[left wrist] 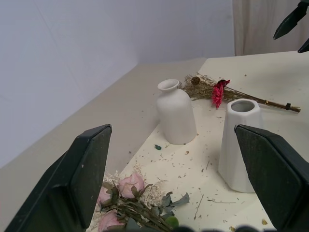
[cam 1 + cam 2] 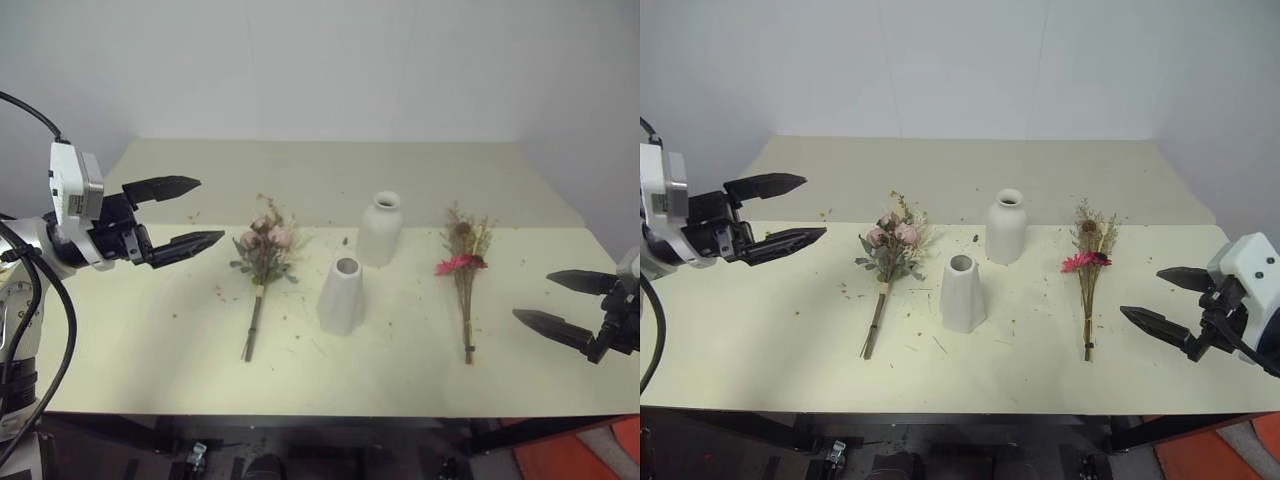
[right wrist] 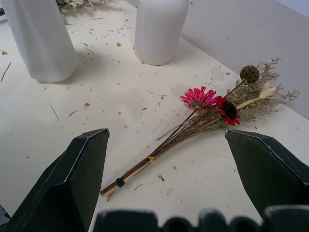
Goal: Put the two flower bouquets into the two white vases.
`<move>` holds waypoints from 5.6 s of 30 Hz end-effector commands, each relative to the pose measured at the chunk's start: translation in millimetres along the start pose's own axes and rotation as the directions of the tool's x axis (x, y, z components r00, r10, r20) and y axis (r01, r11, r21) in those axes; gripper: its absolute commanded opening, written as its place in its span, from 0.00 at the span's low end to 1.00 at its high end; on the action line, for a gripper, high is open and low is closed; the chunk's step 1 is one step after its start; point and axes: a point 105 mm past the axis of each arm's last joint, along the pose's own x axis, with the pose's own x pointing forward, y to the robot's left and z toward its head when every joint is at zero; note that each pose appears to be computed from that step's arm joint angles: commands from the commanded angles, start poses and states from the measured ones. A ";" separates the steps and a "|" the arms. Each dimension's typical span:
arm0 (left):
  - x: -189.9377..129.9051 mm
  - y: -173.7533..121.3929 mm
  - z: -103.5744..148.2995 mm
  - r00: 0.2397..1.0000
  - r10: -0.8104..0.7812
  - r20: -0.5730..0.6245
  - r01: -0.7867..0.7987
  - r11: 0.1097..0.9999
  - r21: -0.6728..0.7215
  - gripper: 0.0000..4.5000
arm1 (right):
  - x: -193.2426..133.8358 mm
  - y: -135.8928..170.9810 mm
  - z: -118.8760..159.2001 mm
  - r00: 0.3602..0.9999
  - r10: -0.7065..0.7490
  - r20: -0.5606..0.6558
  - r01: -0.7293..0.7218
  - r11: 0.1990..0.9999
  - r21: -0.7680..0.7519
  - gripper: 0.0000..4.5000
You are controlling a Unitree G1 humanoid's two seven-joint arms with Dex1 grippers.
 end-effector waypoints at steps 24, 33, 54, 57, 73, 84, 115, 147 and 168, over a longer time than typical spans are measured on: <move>7.9 -4.2 11.7 0.999 -0.034 0.041 0.030 0.996 0.087 0.99 | 10.3 -14.3 5.1 0.997 -0.066 -0.035 0.067 0.998 0.005 1.00; 78.3 1.7 18.6 0.943 -0.328 -0.046 0.331 0.937 0.109 0.99 | 51.4 -9.2 -17.9 0.976 -0.059 -0.208 0.089 0.986 0.137 1.00; 138.5 -9.8 14.3 0.853 -0.522 -0.025 0.521 0.846 0.112 1.00 | 119.5 -31.3 -53.5 0.897 -0.206 -0.392 0.375 0.823 0.427 0.96; 134.7 -10.1 13.0 0.860 -0.510 -0.022 0.509 0.854 0.106 1.00 | 122.4 -34.3 -56.3 0.887 -0.201 -0.416 0.386 0.817 0.428 0.80; 117.3 -3.8 10.9 0.907 -0.420 -0.013 0.419 0.903 0.092 1.00 | 129.4 -42.5 -49.2 0.871 -0.218 -0.440 0.413 0.810 0.416 0.01; 87.0 10.8 18.6 0.960 -0.222 0.172 0.229 0.973 -0.020 1.00 | 119.4 -92.7 76.8 0.780 -0.590 0.206 0.545 0.804 0.240 0.01; 66.7 -0.1 -19.8 0.998 -0.040 0.042 0.048 0.977 -0.210 1.00 | 192.1 -53.4 189.4 0.480 -0.330 0.813 -0.068 0.910 0.410 0.01; 61.4 -4.5 -16.0 0.999 -0.025 0.043 0.031 0.986 -0.165 1.00 | 224.9 -21.4 132.4 0.555 -0.294 0.778 -0.049 0.922 0.384 0.01; 63.1 -2.8 -19.0 0.999 -0.014 0.046 0.021 0.988 -0.156 1.00 | 227.3 -5.7 126.9 0.554 -0.231 0.800 -0.033 0.954 0.299 0.34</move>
